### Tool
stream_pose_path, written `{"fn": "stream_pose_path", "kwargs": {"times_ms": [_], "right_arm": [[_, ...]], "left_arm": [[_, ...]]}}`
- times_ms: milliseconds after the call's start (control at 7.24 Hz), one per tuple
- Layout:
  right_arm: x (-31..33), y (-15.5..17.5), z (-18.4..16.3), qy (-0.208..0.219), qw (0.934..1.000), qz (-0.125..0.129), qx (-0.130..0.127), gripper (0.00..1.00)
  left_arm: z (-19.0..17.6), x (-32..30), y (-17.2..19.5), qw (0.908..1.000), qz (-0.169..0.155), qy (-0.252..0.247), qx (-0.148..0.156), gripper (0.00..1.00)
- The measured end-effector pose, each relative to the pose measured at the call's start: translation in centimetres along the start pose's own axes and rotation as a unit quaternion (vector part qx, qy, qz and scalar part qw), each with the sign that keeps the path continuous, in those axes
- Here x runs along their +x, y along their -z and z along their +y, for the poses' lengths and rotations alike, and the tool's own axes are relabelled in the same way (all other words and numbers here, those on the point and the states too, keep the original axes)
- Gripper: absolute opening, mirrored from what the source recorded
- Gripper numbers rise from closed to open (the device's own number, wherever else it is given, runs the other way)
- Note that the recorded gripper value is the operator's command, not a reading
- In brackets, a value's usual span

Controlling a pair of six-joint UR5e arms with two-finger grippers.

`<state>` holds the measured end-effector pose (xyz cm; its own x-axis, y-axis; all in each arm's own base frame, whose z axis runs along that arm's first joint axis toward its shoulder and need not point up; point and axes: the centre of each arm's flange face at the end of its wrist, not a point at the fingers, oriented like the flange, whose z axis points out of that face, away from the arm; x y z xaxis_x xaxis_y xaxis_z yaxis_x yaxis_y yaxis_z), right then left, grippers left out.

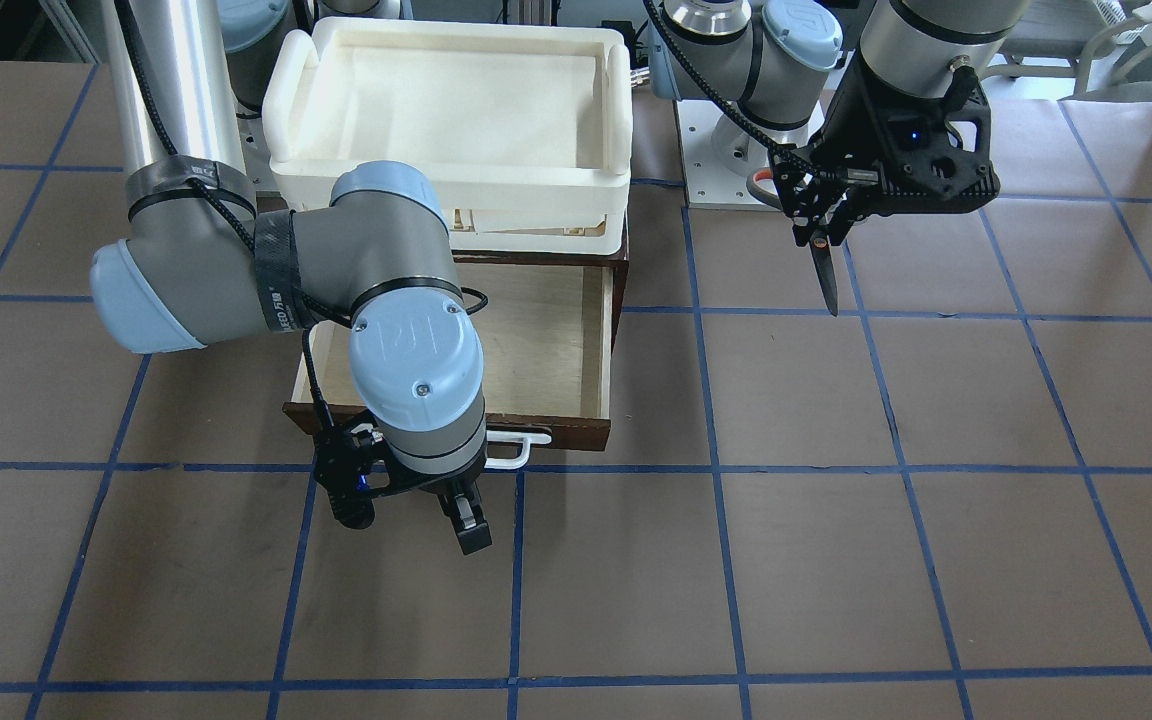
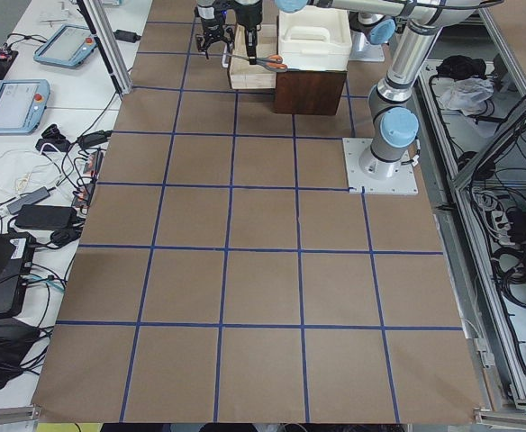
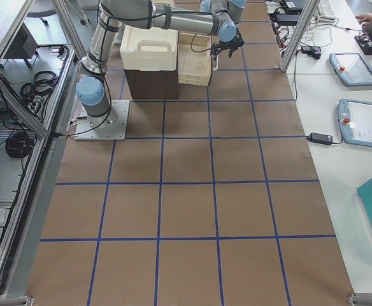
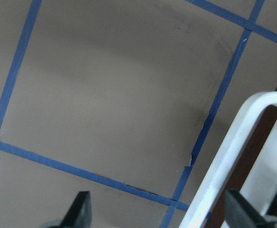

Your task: Place scissors in drawer with both arms

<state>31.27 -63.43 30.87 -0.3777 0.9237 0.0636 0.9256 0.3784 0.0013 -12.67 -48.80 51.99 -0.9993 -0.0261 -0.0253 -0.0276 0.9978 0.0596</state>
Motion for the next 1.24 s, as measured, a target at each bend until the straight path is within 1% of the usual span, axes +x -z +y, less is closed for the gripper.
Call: {"fn": "stream_pose_path", "kwargs": {"times_ms": [138,276,414,553,691,829,967,1105,1243], "right_arm": [[0.6,1.5,0.4,0.002,1.0000,-0.005,0.000,1.00],[1.7,3.8,0.7,0.014,0.9998,-0.014,0.000,1.00],[2.9,6.7,0.5,0.057,0.9979,-0.030,0.003,1.00],[3.9,9.2,-0.8,0.124,0.9912,-0.046,0.011,1.00],[4.8,11.0,-2.9,0.189,0.9802,-0.057,0.019,1.00],[5.6,12.4,-5.3,0.248,0.9664,-0.063,0.029,1.00],[6.6,13.5,-7.4,0.300,0.9509,-0.063,0.043,1.00],[7.4,14.1,-8.8,0.341,0.9367,-0.060,0.054,1.00],[8.3,14.7,-9.5,0.377,0.9226,-0.058,0.061,1.00]], "left_arm": [[0.0,0.0,0.0,1.0000,0.000,0.000,0.000,0.14],[0.1,0.0,0.0,1.0000,-0.001,0.000,0.001,0.14],[0.0,-0.1,0.0,1.0000,-0.001,0.000,0.001,0.14],[-0.1,-0.1,-0.1,0.9999,-0.003,-0.012,0.000,0.14],[-0.3,-0.1,-0.3,0.9987,-0.004,-0.051,-0.002,0.14],[-0.6,-0.1,-0.7,0.9929,-0.004,-0.119,-0.005,0.13],[-0.8,-0.1,-1.0,0.9782,-0.009,-0.208,-0.007,0.12],[-1.0,-0.3,-1.0,0.9556,-0.022,-0.294,-0.008,0.11],[-1.1,-0.4,-1.0,0.9250,-0.036,-0.378,-0.011,0.10]]}}
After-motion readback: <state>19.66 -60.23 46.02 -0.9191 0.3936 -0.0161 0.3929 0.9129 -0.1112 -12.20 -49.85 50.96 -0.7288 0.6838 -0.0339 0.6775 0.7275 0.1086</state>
